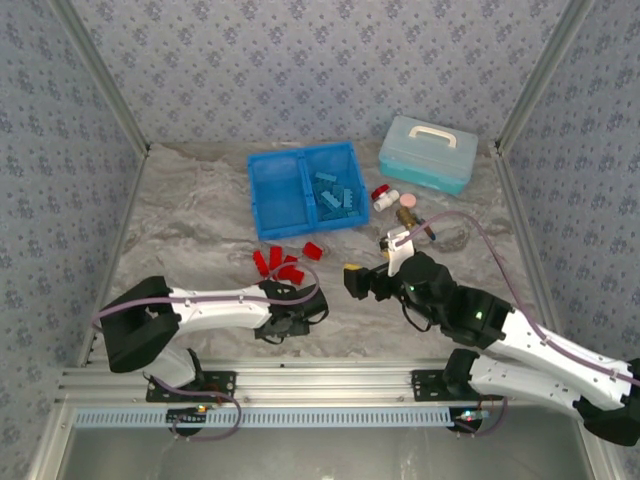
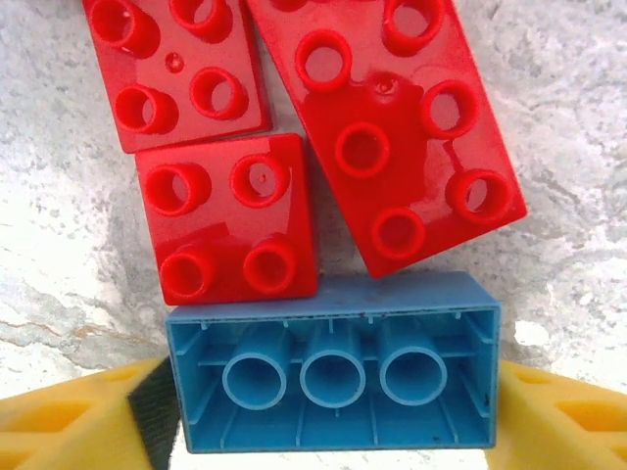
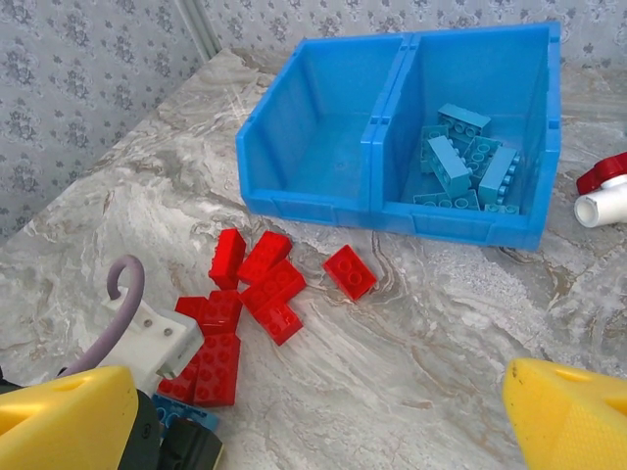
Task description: Sort the legos into containers by color
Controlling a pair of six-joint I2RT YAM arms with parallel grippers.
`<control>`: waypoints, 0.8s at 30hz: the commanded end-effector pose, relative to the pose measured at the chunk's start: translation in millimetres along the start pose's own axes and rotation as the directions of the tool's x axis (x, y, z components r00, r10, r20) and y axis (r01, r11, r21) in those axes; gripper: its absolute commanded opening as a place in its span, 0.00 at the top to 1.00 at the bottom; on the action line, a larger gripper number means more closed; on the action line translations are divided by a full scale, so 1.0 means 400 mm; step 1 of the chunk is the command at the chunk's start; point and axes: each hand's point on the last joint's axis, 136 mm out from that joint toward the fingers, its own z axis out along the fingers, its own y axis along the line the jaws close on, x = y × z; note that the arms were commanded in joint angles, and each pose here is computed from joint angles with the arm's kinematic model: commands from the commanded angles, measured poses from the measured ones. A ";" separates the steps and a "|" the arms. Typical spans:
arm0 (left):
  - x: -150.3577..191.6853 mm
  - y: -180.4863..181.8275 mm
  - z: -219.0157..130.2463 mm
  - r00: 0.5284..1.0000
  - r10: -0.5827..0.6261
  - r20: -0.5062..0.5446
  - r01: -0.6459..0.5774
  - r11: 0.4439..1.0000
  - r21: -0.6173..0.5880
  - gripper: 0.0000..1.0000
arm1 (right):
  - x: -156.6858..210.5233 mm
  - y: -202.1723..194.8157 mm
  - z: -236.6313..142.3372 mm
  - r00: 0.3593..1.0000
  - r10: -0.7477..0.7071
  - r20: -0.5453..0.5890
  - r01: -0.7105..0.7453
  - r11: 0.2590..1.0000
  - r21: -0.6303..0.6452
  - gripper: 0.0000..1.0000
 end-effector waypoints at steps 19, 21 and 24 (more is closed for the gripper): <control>-0.132 -0.119 -0.231 0.959 0.184 0.216 -0.212 0.971 0.112 0.52 | -0.002 -0.025 0.000 1.000 0.025 0.014 -0.025 0.999 0.040 0.02; -0.202 -0.144 -0.278 0.923 0.236 0.305 -0.270 0.960 0.072 0.52 | -0.004 -0.027 -0.003 1.000 0.024 0.014 -0.025 0.999 0.044 0.02; -0.314 -0.202 -0.319 0.882 0.278 0.380 -0.323 0.944 0.059 0.54 | -0.003 -0.029 -0.007 0.999 0.032 0.011 -0.033 0.998 0.046 0.02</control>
